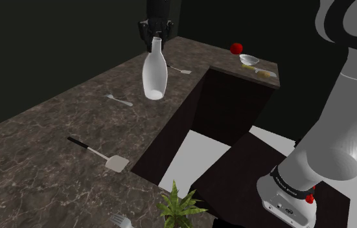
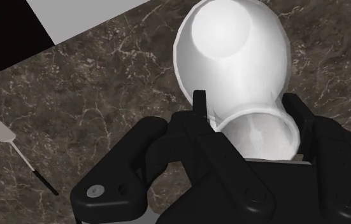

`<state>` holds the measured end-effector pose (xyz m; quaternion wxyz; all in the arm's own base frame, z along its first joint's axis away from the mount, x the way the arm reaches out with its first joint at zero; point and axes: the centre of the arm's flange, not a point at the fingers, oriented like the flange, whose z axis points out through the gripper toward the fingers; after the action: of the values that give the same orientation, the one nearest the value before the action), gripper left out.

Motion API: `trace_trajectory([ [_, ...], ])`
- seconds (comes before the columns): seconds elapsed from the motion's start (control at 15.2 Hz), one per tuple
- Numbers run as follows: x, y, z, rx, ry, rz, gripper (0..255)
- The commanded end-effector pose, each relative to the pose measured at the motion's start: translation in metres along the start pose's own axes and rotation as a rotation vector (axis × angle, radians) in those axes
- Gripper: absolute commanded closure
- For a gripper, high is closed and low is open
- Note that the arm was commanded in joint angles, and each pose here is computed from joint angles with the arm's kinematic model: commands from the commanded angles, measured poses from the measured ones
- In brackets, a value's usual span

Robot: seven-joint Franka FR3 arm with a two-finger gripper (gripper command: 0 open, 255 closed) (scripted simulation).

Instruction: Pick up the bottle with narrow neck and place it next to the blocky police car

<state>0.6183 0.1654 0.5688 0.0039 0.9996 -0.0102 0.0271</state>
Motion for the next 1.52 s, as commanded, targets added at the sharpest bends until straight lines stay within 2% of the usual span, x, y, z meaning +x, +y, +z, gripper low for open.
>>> trace_trajectory([
  [0.0,0.001,0.001,-0.012,0.000,0.000,0.000,255],
  [0.2,0.001,0.001,-0.024,0.000,0.000,0.000,255],
  [1.45,-0.212,-0.111,-0.092,0.000,0.000,0.000,255],
])
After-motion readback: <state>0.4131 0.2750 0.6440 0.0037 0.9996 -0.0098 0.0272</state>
